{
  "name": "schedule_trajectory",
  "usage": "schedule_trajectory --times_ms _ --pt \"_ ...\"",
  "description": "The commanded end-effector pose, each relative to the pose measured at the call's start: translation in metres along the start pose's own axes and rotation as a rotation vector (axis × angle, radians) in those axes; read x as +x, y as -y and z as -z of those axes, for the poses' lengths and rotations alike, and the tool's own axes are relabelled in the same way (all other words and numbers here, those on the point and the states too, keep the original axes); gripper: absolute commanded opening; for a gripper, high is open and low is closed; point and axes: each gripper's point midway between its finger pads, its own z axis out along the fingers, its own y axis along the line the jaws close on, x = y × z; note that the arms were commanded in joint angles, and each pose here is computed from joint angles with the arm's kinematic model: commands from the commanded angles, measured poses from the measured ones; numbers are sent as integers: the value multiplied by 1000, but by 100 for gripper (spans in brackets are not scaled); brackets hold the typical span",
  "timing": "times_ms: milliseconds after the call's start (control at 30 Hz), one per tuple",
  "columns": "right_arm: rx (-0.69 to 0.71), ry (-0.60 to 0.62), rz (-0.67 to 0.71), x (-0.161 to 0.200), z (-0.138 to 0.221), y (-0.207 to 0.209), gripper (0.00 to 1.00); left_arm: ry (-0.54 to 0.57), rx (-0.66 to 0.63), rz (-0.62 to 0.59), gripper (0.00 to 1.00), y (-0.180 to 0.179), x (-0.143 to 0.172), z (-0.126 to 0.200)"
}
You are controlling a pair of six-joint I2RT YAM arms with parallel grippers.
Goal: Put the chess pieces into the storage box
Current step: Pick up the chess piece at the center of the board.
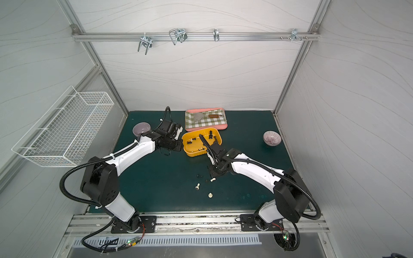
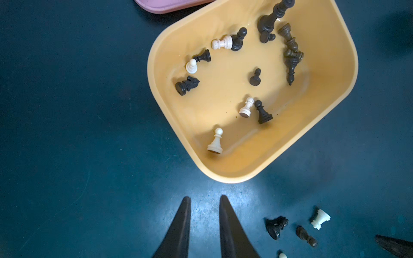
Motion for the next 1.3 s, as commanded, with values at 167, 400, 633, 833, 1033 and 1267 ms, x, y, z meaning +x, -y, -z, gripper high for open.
schedule_trajectory --times_ms 167,400,633,833,1033,1267 --pt "17 -11 -7 2 0 -2 29 52 -7 6 25 -2 -6 12" --pt "22 -14 -5 3 -2 -2 28 51 -5 11 24 -2 -4 12" --pt "37 -17 -6 6 -6 0 28 53 -5 14 25 -2 -4 14" --pt "43 -14 -7 7 -11 -1 28 59 -6 15 25 -2 -2 18" --pt "54 -35 10 8 -18 -5 28 52 -7 15 25 -3 2 18" --pt "55 -65 35 10 -30 -14 29 45 -5 14 25 -3 5 17"
